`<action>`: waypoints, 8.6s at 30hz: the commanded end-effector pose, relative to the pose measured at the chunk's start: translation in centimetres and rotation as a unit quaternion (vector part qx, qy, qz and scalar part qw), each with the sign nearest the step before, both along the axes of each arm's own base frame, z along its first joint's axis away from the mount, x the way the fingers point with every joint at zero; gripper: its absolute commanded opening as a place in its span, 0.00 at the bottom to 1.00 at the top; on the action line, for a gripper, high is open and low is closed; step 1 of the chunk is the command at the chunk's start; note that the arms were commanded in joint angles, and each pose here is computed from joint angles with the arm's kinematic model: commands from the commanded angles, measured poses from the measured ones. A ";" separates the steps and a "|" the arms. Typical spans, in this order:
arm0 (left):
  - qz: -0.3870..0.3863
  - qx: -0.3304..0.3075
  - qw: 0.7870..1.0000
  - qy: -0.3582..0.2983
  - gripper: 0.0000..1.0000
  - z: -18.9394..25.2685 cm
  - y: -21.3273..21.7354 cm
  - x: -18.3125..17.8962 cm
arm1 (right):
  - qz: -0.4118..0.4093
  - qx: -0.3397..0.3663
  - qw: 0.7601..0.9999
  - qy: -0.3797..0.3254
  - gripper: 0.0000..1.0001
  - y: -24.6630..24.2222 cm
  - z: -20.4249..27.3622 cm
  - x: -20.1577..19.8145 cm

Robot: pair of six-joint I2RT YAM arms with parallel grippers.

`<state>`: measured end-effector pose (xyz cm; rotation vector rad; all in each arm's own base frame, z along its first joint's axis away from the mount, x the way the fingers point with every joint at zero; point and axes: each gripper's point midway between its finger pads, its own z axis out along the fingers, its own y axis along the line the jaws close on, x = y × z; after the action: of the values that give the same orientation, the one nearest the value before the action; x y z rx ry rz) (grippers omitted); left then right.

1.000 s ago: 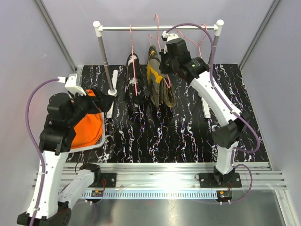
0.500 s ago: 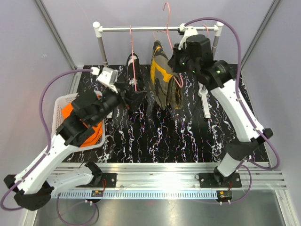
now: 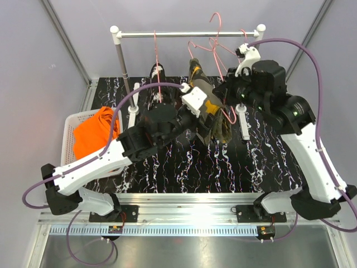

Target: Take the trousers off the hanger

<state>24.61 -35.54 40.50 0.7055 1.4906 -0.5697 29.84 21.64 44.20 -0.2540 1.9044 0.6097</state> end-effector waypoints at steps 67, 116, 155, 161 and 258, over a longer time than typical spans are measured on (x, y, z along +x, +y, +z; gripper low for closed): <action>-0.075 0.062 0.995 -0.033 0.62 -0.8 -4.1 -2.5 | 0.027 0.092 0.990 -0.106 0.00 -2.3 7.1 -5.4; 0.219 -0.224 0.937 -0.152 0.00 22.4 10.4 0.0 | -0.108 -0.052 0.992 0.029 0.00 -7.9 -12.8 -4.8; 0.740 0.184 0.645 0.043 0.00 -5.8 47.1 -3.2 | -0.055 -0.018 0.998 0.014 0.00 -5.3 -11.4 -4.6; 0.690 0.230 0.683 0.057 0.00 -8.6 45.6 0.1 | -0.048 -0.002 0.999 0.010 0.00 -4.8 -11.5 -4.5; 0.513 -0.096 0.832 0.189 0.99 -9.4 39.3 -1.4 | -0.101 -0.048 0.993 0.024 0.60 -4.3 -9.2 10.9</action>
<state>22.65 4.81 29.62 -0.5136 1.9170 0.0642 42.34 17.00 29.82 -0.0806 2.1097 0.3003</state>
